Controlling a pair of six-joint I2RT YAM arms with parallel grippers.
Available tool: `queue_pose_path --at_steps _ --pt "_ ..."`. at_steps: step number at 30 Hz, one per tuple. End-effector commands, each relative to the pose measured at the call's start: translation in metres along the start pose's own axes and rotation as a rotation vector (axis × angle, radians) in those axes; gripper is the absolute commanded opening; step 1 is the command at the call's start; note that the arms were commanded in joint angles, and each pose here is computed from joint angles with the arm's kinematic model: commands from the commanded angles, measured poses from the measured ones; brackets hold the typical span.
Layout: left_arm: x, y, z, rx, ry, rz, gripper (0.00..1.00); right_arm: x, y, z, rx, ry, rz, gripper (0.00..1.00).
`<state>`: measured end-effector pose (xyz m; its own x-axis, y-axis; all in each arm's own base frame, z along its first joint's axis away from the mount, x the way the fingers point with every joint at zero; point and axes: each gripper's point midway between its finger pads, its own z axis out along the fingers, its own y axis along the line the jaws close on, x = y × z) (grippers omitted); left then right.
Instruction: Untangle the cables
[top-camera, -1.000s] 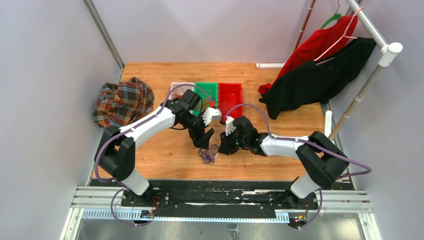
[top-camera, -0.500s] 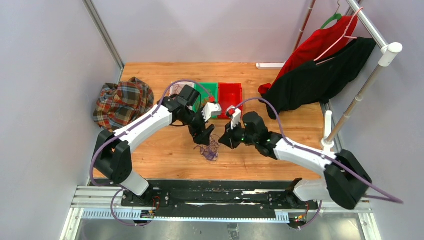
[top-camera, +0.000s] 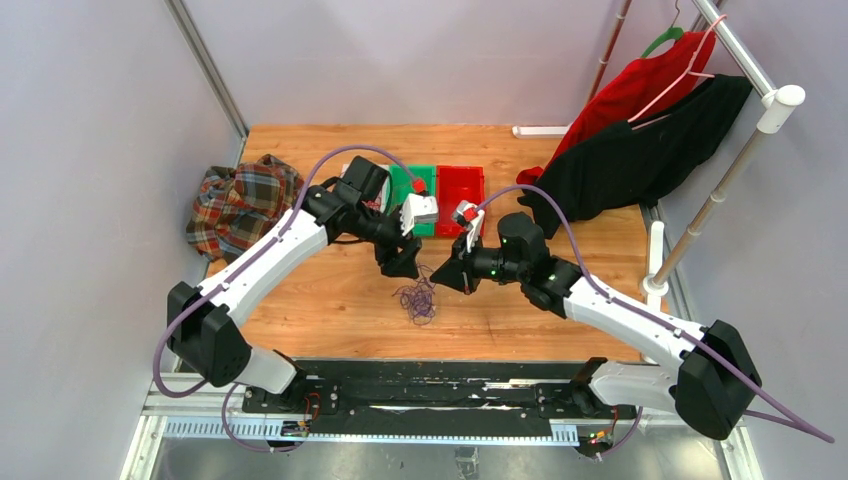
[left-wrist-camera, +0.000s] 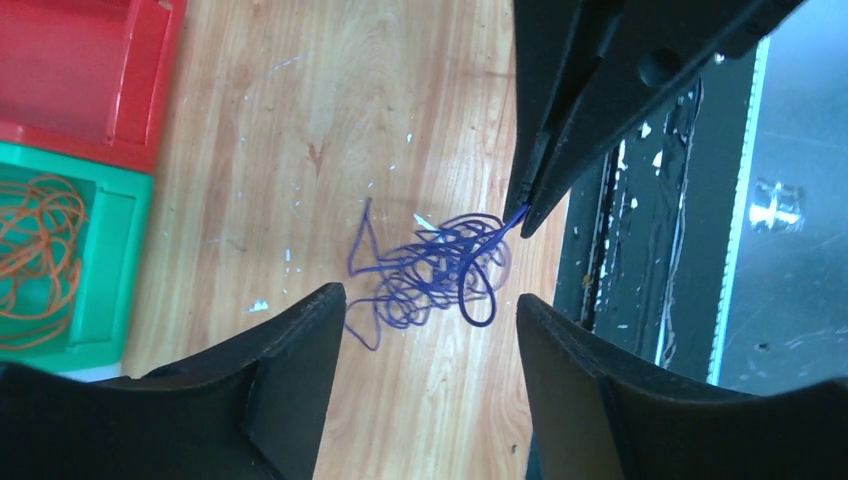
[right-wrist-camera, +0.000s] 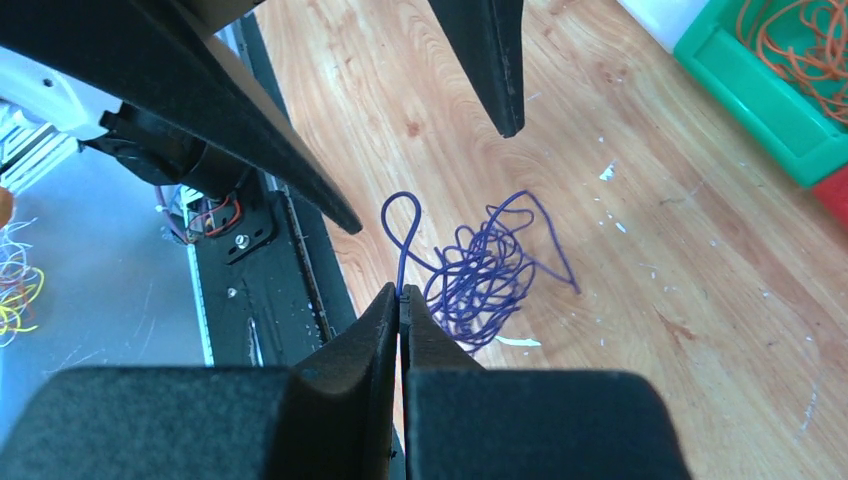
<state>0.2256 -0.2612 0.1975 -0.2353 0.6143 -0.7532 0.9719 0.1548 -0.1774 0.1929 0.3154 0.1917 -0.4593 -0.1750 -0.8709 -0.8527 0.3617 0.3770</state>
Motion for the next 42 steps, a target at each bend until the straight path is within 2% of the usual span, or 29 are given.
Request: queue_pose_path --at_steps 1,12,20,24,26,30,34,42 --pt "-0.008 -0.015 -0.009 0.047 -0.031 0.102 0.64 -0.014 0.025 -0.003 -0.092 -0.009 -0.011 0.01" --pt "-0.008 -0.043 -0.007 0.18 -0.059 0.044 0.49 -0.03 0.031 -0.002 -0.105 -0.063 0.001 0.01" --pt "-0.006 -0.033 -0.006 0.117 -0.013 -0.048 0.16 -0.037 0.034 -0.002 -0.106 -0.092 0.017 0.01" --pt "-0.016 -0.031 -0.014 0.072 -0.023 -0.104 0.01 -0.037 0.02 -0.001 -0.024 -0.116 0.034 0.02" --pt "-0.026 -0.036 -0.021 0.071 -0.051 -0.107 0.01 -0.039 0.011 0.0 0.03 -0.141 0.045 0.04" --pt "-0.042 -0.05 -0.03 0.117 -0.101 -0.159 0.01 -0.046 -0.009 0.0 0.145 -0.201 0.056 0.2" --pt "-0.048 -0.056 -0.034 0.138 -0.119 -0.18 0.01 -0.054 -0.011 0.002 0.171 -0.25 0.047 0.35" --pt "-0.069 -0.063 -0.041 0.184 -0.167 -0.166 0.01 -0.073 -0.007 0.014 0.152 -0.328 0.074 0.4"
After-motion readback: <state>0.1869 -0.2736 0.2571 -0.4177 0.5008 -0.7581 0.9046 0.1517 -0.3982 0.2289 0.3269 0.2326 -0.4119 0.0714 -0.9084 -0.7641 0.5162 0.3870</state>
